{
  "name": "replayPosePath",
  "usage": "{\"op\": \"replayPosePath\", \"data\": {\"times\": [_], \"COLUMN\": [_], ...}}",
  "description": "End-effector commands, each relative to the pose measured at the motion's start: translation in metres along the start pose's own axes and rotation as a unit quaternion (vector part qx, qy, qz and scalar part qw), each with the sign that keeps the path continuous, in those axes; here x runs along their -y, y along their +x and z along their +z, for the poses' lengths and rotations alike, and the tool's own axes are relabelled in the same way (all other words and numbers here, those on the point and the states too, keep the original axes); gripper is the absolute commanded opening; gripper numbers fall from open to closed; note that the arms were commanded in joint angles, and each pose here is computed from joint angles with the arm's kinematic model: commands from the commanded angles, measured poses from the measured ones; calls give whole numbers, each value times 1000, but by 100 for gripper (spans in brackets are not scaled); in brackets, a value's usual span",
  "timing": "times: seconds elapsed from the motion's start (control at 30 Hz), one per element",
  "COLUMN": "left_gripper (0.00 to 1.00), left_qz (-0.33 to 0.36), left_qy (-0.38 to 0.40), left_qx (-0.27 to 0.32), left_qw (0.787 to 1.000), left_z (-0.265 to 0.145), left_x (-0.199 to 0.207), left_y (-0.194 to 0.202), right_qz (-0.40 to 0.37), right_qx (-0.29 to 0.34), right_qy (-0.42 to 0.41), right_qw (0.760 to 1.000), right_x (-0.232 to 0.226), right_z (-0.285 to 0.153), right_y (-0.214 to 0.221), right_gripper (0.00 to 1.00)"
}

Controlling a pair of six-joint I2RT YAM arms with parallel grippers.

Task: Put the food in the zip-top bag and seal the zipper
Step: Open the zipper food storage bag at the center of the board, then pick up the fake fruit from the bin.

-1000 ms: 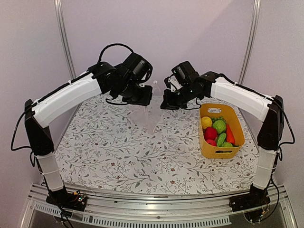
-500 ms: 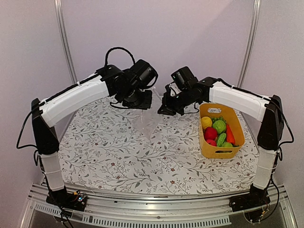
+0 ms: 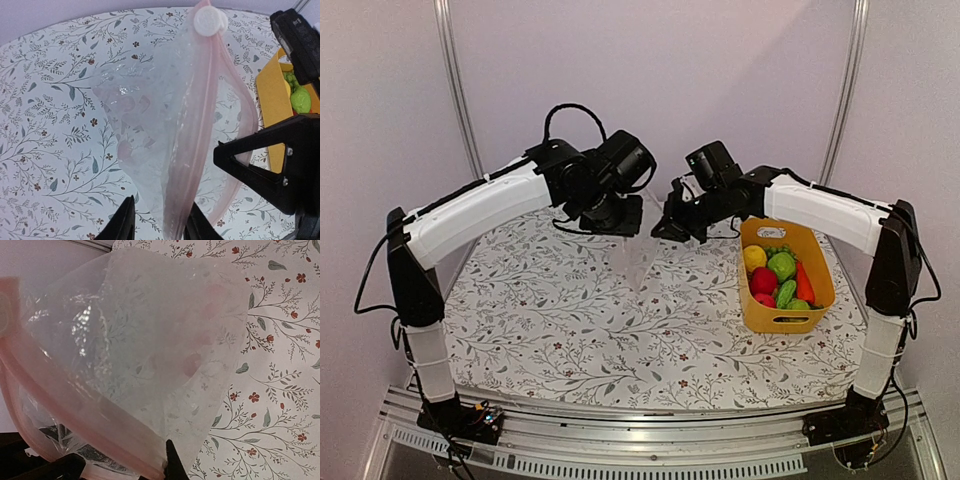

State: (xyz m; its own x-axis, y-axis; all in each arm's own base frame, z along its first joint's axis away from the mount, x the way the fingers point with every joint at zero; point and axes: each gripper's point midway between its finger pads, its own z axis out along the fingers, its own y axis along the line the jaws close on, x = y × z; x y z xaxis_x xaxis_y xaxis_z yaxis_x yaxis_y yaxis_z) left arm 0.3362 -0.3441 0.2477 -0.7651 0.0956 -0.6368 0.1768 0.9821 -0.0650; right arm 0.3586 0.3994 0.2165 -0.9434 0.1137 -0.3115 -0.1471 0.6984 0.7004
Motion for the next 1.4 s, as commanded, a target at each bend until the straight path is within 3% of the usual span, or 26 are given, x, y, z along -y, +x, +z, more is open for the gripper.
{"op": "replayPosePath", "data": {"times": [0.0,0.1,0.27,0.4,0.53,0.63,0.77,0.87,1.03,1.13,1.37], "left_gripper": [31,23,0,0,0,0,0,0,0,0,0], "left_qz": [-2,0,-5,1,13,33,56,62,96,148,155], "left_qy": [-1,-7,-19,-9,-19,-27,-56,-84,-105,-35,109], "left_qx": [-5,-9,3,23,25,25,28,24,9,-13,-67], "left_qw": [1000,1000,1000,1000,999,999,996,994,990,988,980], "left_z": [-5,-3,-9,-20,-23,-27,-34,-48,-73,-74,-39], "left_x": [1,-1,-8,-8,-16,-24,-48,-75,-106,-84,-8], "left_y": [7,10,5,-5,-8,-9,-9,-11,-10,-1,30], "right_qz": [5,7,8,-12,-67,-99,-125,-130,-71,-38,-18], "right_qx": [12,10,18,6,-28,-9,35,60,83,102,104], "right_qy": [-27,-33,-39,-53,-98,-95,-68,-5,117,174,283], "right_qw": [1000,999,999,999,992,991,989,990,987,979,953], "right_x": [-12,-14,-17,-24,-46,-56,-50,-13,98,152,230], "right_z": [-14,-14,-19,-19,-30,-62,-111,-132,-155,-172,-178], "right_y": [-5,-4,-7,-4,7,5,-3,-12,-29,-39,-59], "right_gripper": [0,0,0,3,29,45,59,62,58,55,53]}}
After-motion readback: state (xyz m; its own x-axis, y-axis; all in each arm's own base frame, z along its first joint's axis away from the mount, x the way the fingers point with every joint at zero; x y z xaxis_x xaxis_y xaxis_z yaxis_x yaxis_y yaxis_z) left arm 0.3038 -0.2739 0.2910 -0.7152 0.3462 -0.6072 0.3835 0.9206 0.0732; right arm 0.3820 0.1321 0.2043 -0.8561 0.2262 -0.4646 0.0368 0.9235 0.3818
